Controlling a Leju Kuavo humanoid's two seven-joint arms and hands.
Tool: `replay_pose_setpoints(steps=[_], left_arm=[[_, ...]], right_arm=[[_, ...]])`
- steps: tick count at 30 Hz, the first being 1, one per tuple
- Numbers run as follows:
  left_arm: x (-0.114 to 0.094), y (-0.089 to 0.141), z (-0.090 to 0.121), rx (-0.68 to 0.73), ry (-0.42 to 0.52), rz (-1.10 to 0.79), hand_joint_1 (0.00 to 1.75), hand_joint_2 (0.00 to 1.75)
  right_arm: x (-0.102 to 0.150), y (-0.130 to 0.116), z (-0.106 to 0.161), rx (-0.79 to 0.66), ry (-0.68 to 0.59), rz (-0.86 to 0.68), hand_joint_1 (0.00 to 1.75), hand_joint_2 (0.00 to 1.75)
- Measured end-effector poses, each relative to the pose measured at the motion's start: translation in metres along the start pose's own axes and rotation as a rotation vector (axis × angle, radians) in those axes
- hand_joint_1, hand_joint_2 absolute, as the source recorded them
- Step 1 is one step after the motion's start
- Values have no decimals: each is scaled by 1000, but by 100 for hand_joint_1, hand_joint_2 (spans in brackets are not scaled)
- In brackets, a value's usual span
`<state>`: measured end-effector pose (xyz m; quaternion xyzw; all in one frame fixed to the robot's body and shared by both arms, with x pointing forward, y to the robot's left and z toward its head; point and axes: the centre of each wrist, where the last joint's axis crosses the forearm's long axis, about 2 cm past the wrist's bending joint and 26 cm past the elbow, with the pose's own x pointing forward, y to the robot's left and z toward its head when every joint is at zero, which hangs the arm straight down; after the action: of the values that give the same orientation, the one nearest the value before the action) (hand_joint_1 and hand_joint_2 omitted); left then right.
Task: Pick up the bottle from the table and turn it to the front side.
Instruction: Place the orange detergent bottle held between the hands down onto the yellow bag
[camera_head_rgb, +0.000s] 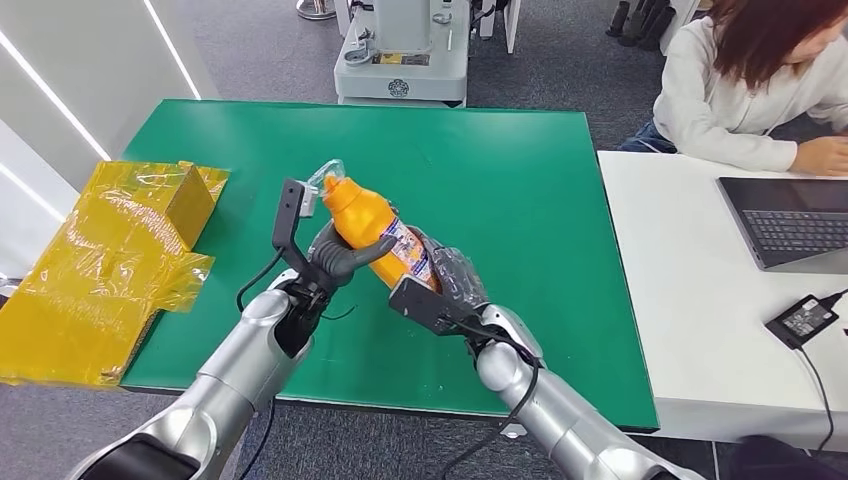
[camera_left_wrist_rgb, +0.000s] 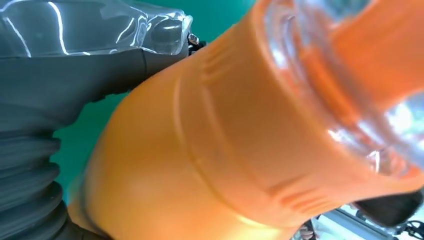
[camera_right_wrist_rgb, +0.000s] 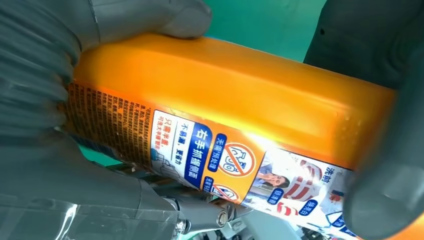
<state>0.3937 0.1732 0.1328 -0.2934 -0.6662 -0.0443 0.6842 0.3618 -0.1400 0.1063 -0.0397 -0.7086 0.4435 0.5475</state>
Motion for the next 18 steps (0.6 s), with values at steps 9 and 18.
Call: replay_pose_setpoints(steps=[9,18], left_arm=[[2,2,3,63,-46,102,175,175],[27,10,-1,196,-318,-457,175,175]], right_arm=[[0,8,5,19,-11,8,0,175],[-15,25,28,50,9,-55,0,175]])
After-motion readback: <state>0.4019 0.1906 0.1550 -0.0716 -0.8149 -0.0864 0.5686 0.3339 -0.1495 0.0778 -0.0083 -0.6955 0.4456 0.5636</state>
